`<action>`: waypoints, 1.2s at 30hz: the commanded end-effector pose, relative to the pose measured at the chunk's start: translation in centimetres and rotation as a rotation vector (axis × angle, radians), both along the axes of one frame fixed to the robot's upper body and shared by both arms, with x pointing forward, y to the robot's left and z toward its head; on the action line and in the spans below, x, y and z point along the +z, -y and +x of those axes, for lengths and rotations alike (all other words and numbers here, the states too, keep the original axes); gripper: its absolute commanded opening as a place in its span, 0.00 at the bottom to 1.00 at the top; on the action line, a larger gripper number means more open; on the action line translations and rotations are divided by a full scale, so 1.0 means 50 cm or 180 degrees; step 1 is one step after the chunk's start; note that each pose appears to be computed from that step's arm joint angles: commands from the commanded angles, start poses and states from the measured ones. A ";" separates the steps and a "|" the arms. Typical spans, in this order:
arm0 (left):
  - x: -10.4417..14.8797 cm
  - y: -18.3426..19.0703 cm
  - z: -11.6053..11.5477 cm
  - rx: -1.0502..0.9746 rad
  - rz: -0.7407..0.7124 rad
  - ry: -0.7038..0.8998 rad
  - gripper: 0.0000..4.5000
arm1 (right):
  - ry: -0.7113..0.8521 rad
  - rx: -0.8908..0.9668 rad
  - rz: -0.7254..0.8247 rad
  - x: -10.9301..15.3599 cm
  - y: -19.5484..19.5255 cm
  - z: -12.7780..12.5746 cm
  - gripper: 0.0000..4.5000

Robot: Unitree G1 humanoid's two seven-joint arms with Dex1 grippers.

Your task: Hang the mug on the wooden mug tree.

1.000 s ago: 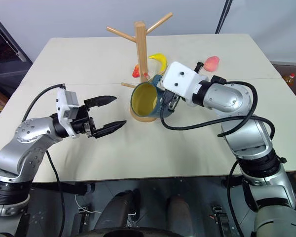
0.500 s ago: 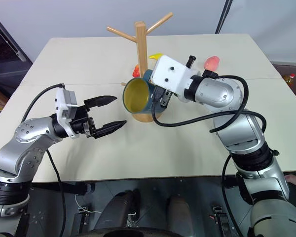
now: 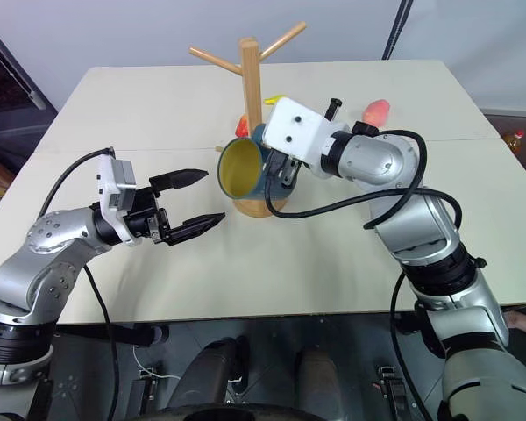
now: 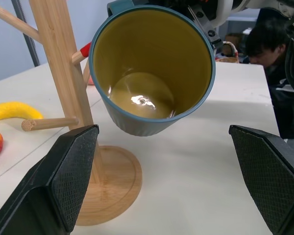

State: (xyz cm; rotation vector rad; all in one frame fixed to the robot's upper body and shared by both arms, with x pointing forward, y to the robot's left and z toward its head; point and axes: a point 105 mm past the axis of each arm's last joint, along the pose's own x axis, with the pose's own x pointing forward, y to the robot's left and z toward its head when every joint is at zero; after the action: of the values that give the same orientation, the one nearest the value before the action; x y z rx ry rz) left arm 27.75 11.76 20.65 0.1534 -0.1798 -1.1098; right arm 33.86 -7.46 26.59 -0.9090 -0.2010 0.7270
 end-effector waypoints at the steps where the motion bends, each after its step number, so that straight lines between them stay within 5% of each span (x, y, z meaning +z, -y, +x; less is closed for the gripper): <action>1: 0.032 0.005 -0.011 -0.0054 -0.0048 0.0192 1.00 | 0.0210 0.0019 0.0031 0.034 -0.009 -0.003 0.01; 12: 0.044 0.009 -0.016 -0.0081 -0.0102 0.0222 1.00 | 0.0185 -0.0037 0.0063 0.028 -0.011 0.011 0.01; 15: 0.046 0.009 -0.015 -0.0072 -0.0118 0.0230 1.00 | 0.0182 -0.0022 0.0074 0.028 -0.012 0.011 0.24; 21: 0.047 0.009 -0.014 -0.0069 -0.0128 0.0231 1.00 | 0.0290 -0.0050 0.0084 0.045 -0.009 0.011 0.92; 31: 0.041 -0.002 -0.003 0.0020 -0.0146 0.0180 1.00 | 0.0266 0.0075 0.0260 0.084 0.056 -0.036 0.92; 36: 0.020 -0.032 0.016 0.0308 -0.0180 0.0058 1.00 | -0.0172 0.0244 0.0711 0.047 0.114 -0.085 0.92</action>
State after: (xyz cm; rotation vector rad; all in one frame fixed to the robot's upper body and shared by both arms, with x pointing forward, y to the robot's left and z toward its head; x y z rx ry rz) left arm 28.36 12.65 21.26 0.1105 -0.1928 -1.0485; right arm 30.98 -12.83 27.70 -0.7066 -0.2066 0.7656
